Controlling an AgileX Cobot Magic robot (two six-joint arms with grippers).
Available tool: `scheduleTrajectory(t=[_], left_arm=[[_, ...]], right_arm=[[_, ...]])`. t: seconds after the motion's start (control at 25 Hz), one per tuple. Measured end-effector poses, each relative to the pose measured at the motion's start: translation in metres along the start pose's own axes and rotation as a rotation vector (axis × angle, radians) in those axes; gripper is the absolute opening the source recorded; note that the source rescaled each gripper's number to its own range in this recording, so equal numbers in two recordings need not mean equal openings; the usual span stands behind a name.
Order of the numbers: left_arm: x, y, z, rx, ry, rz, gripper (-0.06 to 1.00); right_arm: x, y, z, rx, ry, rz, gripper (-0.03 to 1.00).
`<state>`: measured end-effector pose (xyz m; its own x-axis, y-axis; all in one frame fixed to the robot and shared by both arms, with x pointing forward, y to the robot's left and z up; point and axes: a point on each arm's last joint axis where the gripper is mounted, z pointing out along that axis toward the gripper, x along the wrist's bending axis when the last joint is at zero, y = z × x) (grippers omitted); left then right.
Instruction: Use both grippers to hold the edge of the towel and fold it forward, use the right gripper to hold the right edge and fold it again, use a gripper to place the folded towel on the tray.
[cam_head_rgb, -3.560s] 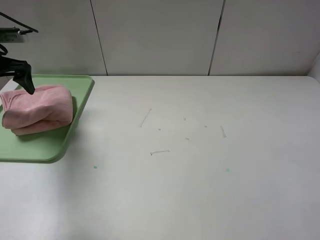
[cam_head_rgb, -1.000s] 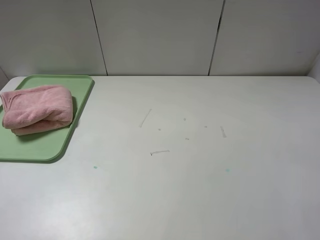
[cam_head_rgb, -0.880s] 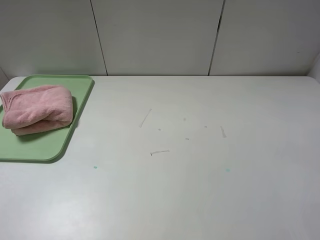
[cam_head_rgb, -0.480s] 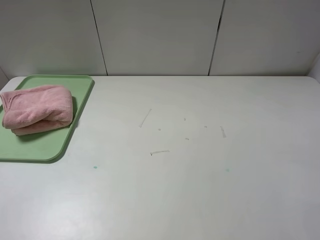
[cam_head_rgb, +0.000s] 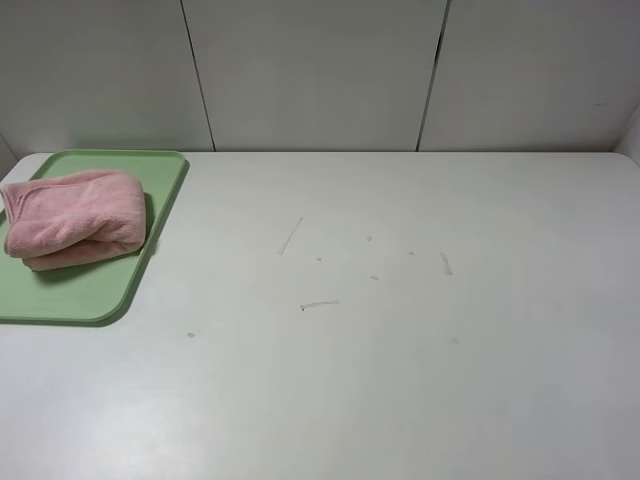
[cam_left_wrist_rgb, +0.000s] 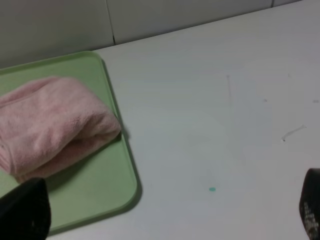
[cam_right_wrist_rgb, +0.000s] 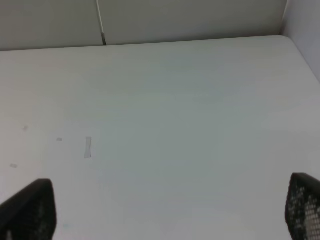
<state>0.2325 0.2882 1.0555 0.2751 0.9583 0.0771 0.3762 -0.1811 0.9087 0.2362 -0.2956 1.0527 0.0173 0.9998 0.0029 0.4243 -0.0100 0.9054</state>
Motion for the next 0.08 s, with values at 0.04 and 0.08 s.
scheduleTrajectory(t=[0.04,0.08], left_arm=[[0.0000,0.0000,0.0000,0.000,0.000,0.000,1.00],[0.0000,0.0000,0.0000,0.000,0.000,0.000,1.00]], right_arm=[[0.0000,0.0000,0.0000,0.000,0.000,0.000,1.00],[0.0000,0.0000,0.0000,0.000,0.000,0.000,1.00]])
